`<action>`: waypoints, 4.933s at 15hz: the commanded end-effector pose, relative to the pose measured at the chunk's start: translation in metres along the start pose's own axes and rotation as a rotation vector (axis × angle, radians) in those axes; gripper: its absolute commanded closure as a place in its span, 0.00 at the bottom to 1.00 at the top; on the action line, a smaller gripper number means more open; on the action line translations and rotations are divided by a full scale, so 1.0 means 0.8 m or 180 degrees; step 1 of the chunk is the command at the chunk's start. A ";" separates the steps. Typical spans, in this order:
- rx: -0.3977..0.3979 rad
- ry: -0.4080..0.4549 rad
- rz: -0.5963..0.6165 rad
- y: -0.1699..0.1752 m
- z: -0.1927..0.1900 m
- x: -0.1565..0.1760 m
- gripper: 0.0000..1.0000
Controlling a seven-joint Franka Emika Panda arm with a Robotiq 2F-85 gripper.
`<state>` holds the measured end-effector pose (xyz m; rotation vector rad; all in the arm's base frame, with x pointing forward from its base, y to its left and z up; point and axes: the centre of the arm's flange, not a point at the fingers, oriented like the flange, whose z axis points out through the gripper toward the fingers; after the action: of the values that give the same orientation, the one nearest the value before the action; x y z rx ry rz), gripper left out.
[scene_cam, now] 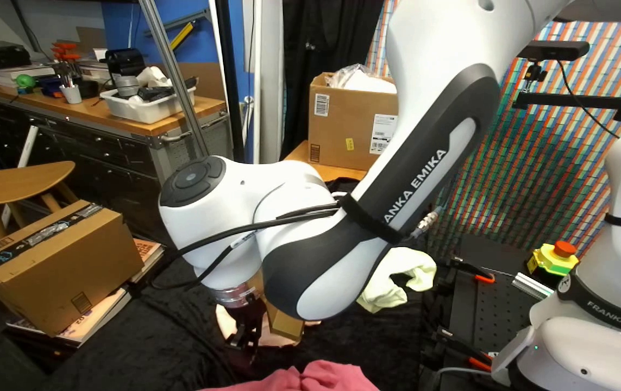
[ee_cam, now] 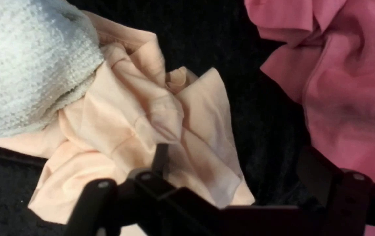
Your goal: Pile up the things on the table
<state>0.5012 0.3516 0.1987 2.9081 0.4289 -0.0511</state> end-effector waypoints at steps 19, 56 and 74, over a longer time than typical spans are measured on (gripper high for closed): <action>-0.0453 -0.0049 0.0225 0.031 0.021 0.045 0.63; -0.0338 -0.0009 0.2742 0.319 -0.128 -0.161 0.91; -0.0488 -0.1436 0.3299 0.318 0.037 -0.193 0.91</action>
<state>0.4189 0.0669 0.2353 2.5370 -1.0010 -0.3955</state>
